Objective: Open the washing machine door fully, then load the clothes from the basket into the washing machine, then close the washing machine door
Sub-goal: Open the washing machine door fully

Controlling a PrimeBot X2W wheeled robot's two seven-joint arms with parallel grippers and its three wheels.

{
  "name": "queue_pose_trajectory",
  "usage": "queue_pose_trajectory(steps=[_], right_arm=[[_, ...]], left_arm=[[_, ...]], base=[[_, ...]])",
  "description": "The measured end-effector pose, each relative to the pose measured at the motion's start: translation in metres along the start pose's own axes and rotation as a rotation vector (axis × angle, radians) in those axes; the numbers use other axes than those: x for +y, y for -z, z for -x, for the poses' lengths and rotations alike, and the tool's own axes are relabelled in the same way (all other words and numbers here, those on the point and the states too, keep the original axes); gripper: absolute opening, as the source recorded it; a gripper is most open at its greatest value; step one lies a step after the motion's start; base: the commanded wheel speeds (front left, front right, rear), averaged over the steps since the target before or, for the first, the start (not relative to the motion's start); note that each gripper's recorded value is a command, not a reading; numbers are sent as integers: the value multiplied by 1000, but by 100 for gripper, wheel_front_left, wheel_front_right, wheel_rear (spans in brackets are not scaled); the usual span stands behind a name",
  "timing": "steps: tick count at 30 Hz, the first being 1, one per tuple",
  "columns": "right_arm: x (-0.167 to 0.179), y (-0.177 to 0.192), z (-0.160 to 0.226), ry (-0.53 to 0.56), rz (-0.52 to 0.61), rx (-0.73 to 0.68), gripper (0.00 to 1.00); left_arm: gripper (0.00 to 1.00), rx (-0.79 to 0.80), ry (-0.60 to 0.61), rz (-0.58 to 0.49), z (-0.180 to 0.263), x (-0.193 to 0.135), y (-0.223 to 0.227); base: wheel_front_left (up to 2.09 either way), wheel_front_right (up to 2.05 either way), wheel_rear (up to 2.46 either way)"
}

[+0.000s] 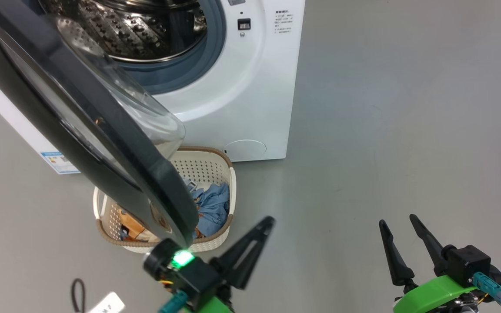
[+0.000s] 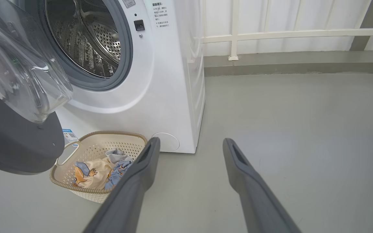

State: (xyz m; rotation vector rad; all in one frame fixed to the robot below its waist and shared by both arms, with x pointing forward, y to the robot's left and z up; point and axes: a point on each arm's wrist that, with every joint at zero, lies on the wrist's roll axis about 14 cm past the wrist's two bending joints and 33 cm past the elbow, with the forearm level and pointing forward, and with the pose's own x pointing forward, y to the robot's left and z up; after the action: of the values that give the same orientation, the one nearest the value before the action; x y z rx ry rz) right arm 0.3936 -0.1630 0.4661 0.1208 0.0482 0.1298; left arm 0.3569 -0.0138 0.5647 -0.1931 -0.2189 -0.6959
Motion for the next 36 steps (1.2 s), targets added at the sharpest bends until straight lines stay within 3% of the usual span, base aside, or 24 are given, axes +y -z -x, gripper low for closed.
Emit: queue_pose_trajectory(steps=[12, 36], right_arm=[[0, 7, 0, -7, 3, 23, 100], [-9, 12, 0, 18, -20, 37, 100]], left_arm=[[0, 43, -145, -16, -1, 49, 14], [0, 82, -206, -13, -9, 70, 29]], base=[[0, 0, 0], [0, 0, 0]])
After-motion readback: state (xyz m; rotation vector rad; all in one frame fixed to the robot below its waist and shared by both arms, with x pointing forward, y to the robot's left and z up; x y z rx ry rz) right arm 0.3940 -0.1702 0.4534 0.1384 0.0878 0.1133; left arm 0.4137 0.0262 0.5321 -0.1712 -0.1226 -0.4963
